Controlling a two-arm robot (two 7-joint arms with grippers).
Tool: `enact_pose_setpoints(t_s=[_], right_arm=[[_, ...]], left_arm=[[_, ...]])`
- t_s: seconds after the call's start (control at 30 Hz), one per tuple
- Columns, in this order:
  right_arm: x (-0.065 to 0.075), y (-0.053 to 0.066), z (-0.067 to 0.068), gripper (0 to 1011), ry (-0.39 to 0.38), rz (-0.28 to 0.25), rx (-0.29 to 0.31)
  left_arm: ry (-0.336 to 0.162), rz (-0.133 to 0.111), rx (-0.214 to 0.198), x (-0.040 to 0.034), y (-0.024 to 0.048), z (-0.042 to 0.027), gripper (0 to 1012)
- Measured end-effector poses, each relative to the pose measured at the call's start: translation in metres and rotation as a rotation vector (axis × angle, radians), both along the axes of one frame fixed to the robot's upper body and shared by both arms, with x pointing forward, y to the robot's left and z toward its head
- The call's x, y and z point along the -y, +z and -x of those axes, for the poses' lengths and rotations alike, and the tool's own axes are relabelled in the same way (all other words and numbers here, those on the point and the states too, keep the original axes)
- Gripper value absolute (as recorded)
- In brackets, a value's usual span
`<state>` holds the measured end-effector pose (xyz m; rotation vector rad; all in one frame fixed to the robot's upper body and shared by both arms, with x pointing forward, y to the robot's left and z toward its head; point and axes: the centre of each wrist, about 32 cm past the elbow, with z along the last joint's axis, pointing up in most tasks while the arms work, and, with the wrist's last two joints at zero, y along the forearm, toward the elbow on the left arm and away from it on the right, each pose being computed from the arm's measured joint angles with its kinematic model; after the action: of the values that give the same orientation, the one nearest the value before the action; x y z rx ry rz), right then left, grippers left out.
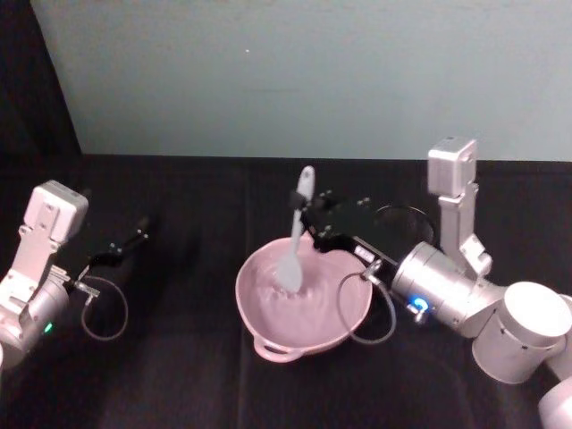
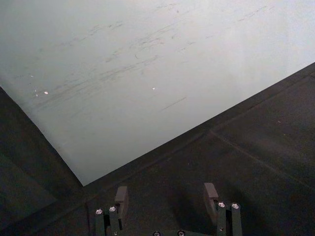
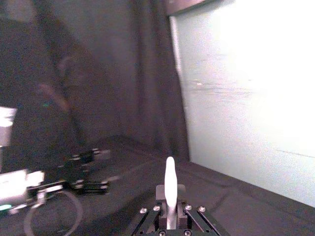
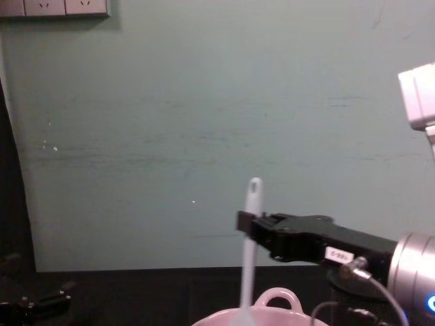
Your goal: Use the one hand to pick up the spoon and stir the clear water in the bowl.
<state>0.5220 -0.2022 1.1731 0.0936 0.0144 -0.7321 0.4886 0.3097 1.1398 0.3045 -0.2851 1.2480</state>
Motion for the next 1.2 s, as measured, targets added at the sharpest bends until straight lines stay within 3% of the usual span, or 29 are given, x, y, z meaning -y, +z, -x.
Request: enact_pose_setpoints(t_s=[0.23, 0.6, 0.83, 1.0, 1.2], right_arm=[[0.018, 0.0, -0.004, 112, -0.087, 0.013, 0.019], [0.035, 0.002, 0.012, 112, -0.112, 0.029, 0.049], [0.03, 0.003, 0.026, 112, -0.057, 0.041, 0.052], [0.016, 0.004, 0.036, 112, 0.015, 0.049, 0.054], [0.001, 0.004, 0.038, 112, 0.056, 0.04, 0.055]], left_arm=[[0.0, 0.0, 0.0, 0.0, 0.0, 0.0, 1005], [0.0, 0.0, 0.0, 0.0, 0.0, 0.0, 1005], [0.0, 0.0, 0.0, 0.0, 0.0, 0.0, 1005], [0.0, 0.0, 0.0, 0.0, 0.0, 0.0, 1005], [0.0, 0.0, 0.0, 0.0, 0.0, 0.0, 1005]])
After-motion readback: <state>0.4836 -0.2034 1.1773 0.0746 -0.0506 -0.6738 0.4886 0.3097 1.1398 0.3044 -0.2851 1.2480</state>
